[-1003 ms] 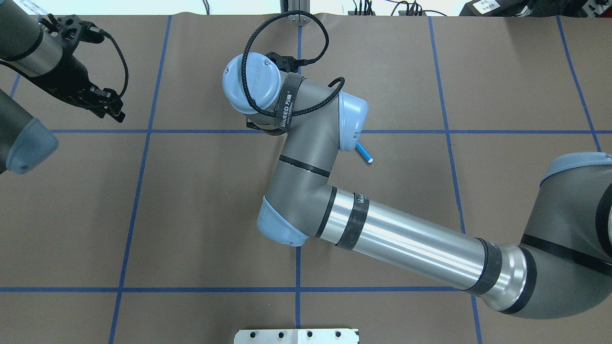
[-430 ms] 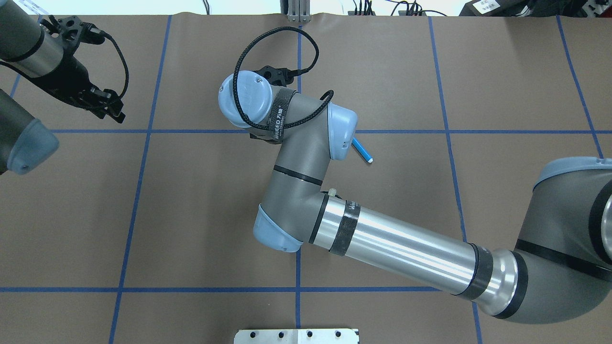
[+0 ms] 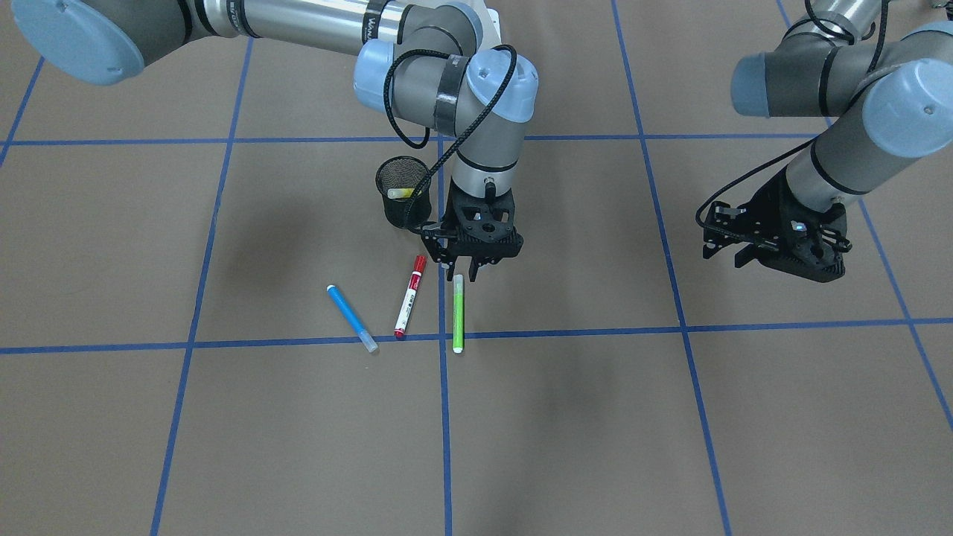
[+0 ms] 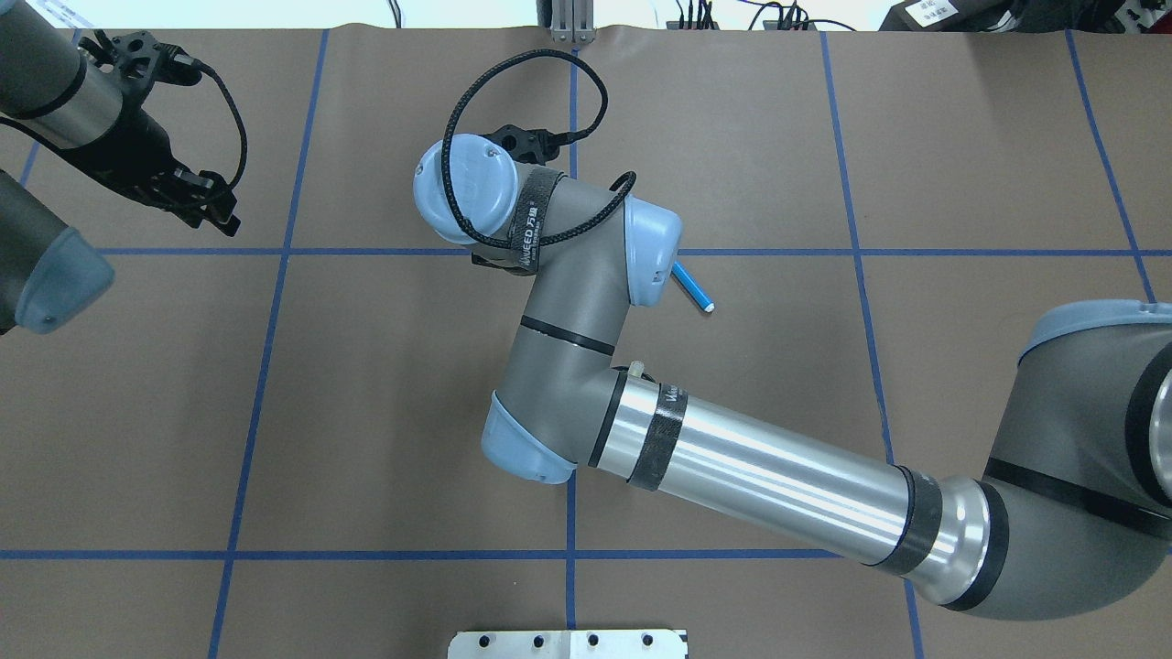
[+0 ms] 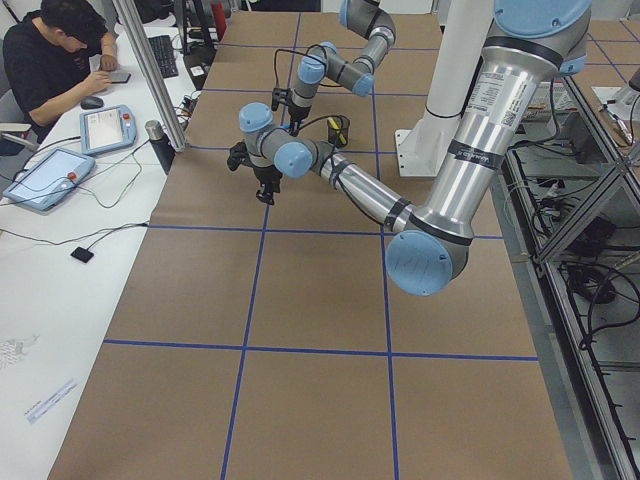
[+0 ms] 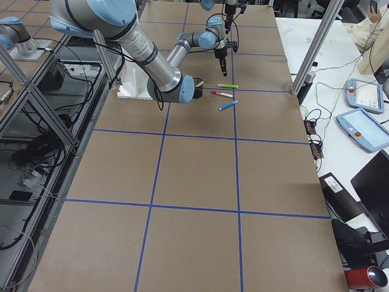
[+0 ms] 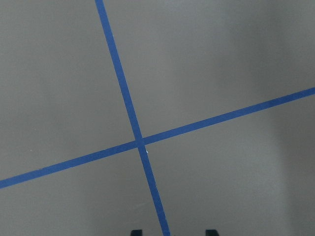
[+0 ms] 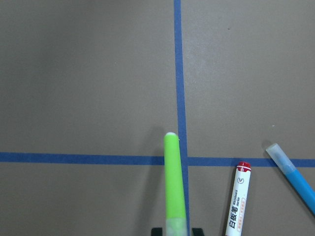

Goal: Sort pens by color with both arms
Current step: 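Lay the green highlighter beside the red marker, open the right gripper, then move the left gripper over the pen cup while the right arm withdraws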

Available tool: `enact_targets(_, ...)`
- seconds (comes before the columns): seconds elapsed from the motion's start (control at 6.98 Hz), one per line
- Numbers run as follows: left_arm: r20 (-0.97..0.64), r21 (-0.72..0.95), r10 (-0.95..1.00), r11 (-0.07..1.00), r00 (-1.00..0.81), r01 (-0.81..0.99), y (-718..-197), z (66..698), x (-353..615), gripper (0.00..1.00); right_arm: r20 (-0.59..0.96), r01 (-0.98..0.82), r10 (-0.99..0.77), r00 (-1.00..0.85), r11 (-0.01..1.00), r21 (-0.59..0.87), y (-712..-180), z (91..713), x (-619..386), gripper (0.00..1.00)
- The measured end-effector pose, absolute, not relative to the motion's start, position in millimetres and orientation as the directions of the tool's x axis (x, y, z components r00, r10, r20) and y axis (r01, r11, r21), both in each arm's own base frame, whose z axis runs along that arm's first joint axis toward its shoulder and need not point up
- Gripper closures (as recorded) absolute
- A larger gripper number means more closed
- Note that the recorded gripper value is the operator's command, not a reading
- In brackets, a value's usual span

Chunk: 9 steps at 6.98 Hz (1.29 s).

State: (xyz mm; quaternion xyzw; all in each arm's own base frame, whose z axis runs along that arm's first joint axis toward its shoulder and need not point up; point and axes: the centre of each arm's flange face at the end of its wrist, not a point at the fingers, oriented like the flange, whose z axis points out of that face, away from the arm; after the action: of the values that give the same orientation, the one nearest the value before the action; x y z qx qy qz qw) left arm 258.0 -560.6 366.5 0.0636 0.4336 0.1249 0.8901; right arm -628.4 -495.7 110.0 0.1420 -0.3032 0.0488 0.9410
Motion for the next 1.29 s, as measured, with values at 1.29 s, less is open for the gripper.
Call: enact_targets(1.29,-0.864,0.085,0.119,0.992,0.490,-0.091,-540,244,332,0.49,0.637,0.063,-0.152,0.756,0.985,0.160,-536,141,-383,0.14)
